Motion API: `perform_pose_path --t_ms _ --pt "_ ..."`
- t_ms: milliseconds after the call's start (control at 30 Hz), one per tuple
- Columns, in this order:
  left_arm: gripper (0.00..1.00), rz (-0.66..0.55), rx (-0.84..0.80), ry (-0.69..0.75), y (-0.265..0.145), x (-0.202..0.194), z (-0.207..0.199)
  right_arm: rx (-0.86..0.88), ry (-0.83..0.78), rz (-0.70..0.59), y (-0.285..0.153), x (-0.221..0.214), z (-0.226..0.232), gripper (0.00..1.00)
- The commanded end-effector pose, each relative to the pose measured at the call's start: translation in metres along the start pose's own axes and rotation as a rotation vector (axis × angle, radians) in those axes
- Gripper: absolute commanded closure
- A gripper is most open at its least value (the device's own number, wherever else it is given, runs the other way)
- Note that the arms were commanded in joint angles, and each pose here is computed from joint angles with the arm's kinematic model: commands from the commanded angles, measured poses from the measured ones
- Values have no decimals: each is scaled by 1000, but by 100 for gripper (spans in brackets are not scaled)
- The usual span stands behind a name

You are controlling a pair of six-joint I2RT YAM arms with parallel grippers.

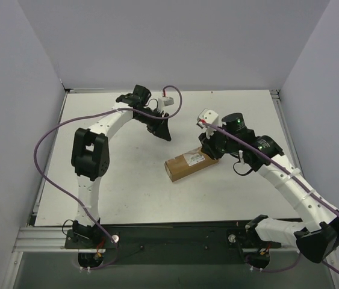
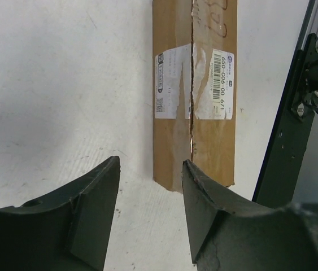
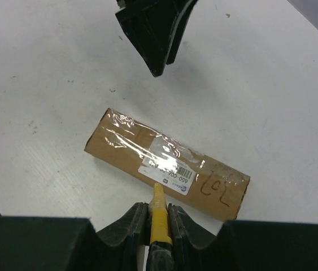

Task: Unpack the express box

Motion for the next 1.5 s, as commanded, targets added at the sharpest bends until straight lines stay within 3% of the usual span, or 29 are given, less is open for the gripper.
perform_pose_path --t_ms 0,200,300,400,500,533,600,800,1000,1467 --pt "41 -48 -47 27 12 3 -15 64 -95 -12 -24 10 8 100" --pt "41 -42 -18 -98 19 -14 -2 203 -136 103 -17 -34 39 100" --pt "43 -80 22 -104 -5 -21 -5 203 -148 155 0 -50 44 100" --pt "58 -107 59 -176 -28 -53 0 154 -141 230 19 -58 37 100" --pt "81 -94 55 -298 -35 -86 -4 42 -119 245 36 -64 22 100" --pt "94 -80 33 -316 -34 -93 -7 18 -105 244 39 -67 14 100" --pt "98 -22 -2 -360 -26 -115 -13 -7 -104 235 50 -71 4 100" --pt "100 73 -49 -366 13 -133 -25 -49 -127 212 70 -71 -17 100" --pt "100 54 -53 -386 46 -123 -19 -75 -126 193 84 -68 -26 100" --pt "95 66 -81 -392 72 -98 -10 -150 -110 198 68 -63 -39 100"
Point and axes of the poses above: each gripper's point midway between its finger pads, its own y axis out along the fingers, its own z axis along the line the jaws close on, x = y × z, the point moved 7 cm from there along -y, back along the fingers, and after that the axes turned 5 degrees about -y, right-handed, at the moved point
